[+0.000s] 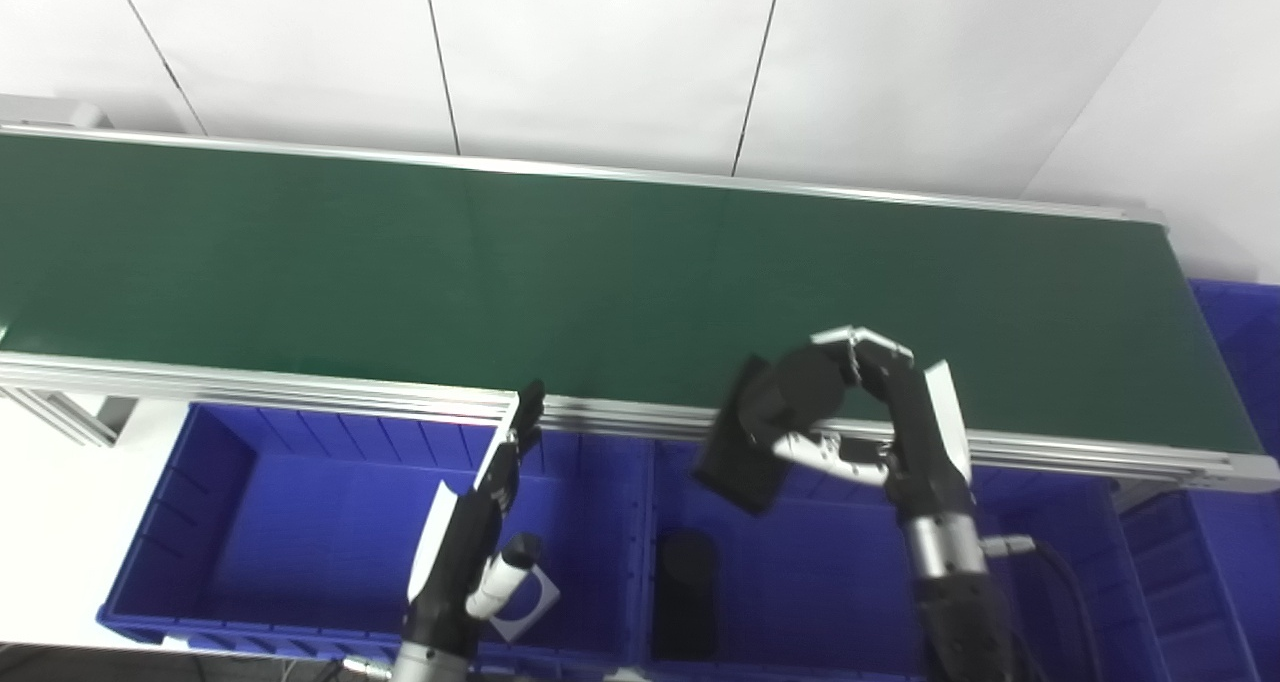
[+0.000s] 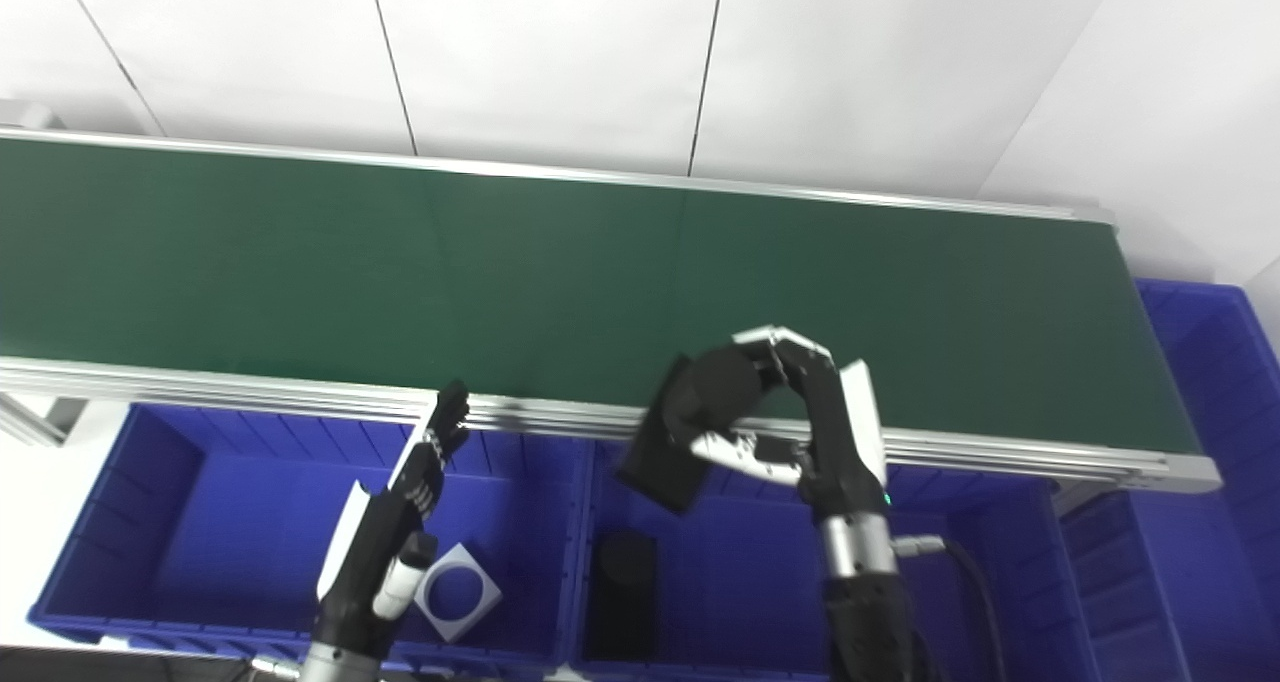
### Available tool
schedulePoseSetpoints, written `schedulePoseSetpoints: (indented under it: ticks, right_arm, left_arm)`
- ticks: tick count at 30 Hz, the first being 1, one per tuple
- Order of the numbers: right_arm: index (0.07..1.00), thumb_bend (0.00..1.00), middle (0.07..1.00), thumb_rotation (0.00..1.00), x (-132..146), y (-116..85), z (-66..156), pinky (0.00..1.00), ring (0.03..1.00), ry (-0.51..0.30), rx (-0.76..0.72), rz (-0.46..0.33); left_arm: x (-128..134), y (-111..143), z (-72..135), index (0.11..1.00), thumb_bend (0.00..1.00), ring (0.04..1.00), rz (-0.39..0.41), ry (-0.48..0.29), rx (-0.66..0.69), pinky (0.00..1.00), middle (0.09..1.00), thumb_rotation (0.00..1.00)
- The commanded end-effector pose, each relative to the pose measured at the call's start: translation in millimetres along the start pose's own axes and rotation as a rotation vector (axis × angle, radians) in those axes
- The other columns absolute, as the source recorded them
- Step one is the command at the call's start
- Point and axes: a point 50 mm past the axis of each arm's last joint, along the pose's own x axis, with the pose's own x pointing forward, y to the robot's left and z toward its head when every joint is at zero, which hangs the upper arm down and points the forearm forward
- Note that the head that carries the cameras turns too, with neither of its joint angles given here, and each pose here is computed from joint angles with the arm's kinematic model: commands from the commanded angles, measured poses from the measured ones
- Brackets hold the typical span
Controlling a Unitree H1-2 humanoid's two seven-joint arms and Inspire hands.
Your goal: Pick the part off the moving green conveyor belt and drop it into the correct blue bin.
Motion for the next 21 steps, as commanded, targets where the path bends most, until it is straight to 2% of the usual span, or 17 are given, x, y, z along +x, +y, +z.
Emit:
schedulePoseSetpoints:
  ticks: [1, 6, 8, 10, 13, 15, 18, 21]
  right_arm:
    - [0.461, 0.51, 0.524, 0.00, 4, -12, 9, 0.45, 0.462, -0.064, -0.059, -0.002]
    - [0.448, 0.51, 0.510, 0.00, -4, -22, -9, 0.57, 0.501, -0.025, -0.133, 0.058]
    - [0.452, 0.52, 0.525, 0.00, -6, -23, -13, 0.64, 0.475, -0.012, -0.176, 0.083]
    - [0.456, 0.52, 0.504, 0.00, -8, -24, -17, 0.57, 0.490, -0.005, -0.212, 0.108]
    - [0.488, 0.52, 0.500, 0.00, -8, -22, -24, 0.43, 0.444, 0.003, -0.248, 0.150]
    - [0.491, 0.52, 0.500, 0.00, -7, -19, -27, 0.42, 0.439, -0.008, -0.273, 0.167]
    - [0.477, 0.52, 0.497, 0.00, -3, -13, -32, 0.46, 0.469, -0.022, -0.301, 0.194]
    - [0.485, 0.52, 0.499, 0.00, -1, -8, -34, 0.46, 0.459, 0.009, -0.346, 0.250]
  left_arm:
    - [9, 1, 12, 0.984, 0.70, 0.999, 0.003, -0.076, -0.007, 0.99, 1.000, 1.00]
    - [12, 3, 14, 0.981, 0.72, 0.997, 0.016, -0.085, -0.012, 0.98, 1.000, 1.00]
    - [13, 4, 15, 0.981, 0.71, 0.998, 0.025, -0.088, -0.007, 0.97, 1.000, 1.00]
    - [14, 5, 16, 0.977, 0.71, 0.994, 0.032, -0.085, 0.003, 0.97, 1.000, 1.00]
    - [14, 7, 14, 0.979, 0.70, 0.997, 0.032, -0.079, 0.004, 0.97, 1.000, 1.00]
    - [14, 8, 13, 0.978, 0.69, 0.997, 0.034, -0.079, -0.002, 0.97, 1.000, 1.00]
    - [13, 9, 12, 0.980, 0.66, 0.992, 0.035, -0.078, -0.008, 0.96, 1.000, 1.00]
    - [12, 10, 12, 0.981, 0.65, 0.994, 0.037, -0.075, -0.009, 0.96, 1.000, 1.00]
